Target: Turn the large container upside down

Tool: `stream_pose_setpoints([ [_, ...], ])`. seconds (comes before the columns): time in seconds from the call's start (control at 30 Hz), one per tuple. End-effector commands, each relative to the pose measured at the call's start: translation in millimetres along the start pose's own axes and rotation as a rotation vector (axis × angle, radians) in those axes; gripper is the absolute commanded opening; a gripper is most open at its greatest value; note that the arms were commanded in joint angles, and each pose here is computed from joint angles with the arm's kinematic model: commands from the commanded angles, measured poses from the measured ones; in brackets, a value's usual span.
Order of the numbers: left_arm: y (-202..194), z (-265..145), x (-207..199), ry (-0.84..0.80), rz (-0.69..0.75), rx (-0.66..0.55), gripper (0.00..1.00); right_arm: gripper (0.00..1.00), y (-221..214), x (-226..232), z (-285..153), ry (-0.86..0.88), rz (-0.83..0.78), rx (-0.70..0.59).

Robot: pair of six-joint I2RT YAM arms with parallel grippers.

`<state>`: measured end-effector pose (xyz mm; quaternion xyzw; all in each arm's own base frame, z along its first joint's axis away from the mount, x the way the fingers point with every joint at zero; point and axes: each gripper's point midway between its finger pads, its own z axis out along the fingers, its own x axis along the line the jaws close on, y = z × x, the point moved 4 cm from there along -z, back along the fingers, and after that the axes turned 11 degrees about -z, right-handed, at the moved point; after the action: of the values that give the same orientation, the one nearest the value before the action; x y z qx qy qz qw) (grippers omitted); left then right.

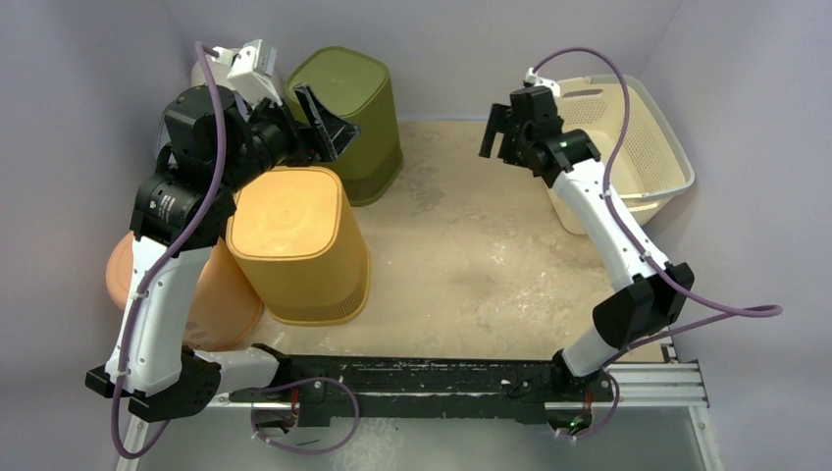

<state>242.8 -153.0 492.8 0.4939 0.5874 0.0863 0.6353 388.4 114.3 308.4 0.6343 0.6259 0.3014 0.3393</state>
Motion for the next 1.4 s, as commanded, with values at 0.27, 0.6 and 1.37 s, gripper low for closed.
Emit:
stream_pose_setpoints([
  [0.27,1.4,14.5,-1.9,-0.036,0.005,-0.023,0.76,0.93,29.0,-74.7,67.0,-0.16,-0.215,-0.026],
  [0.6,-11.8,38.4,15.2,0.003,-0.003,0.006,0.76,0.91,29.4,-113.6,112.4,-0.182,-0.236,0.002],
  [1.37,-37.1,68.2,41.7,0.065,-0.018,0.083,0.76,0.5,-37.5,-130.9,184.8,-0.143,-0.248,0.139],
])
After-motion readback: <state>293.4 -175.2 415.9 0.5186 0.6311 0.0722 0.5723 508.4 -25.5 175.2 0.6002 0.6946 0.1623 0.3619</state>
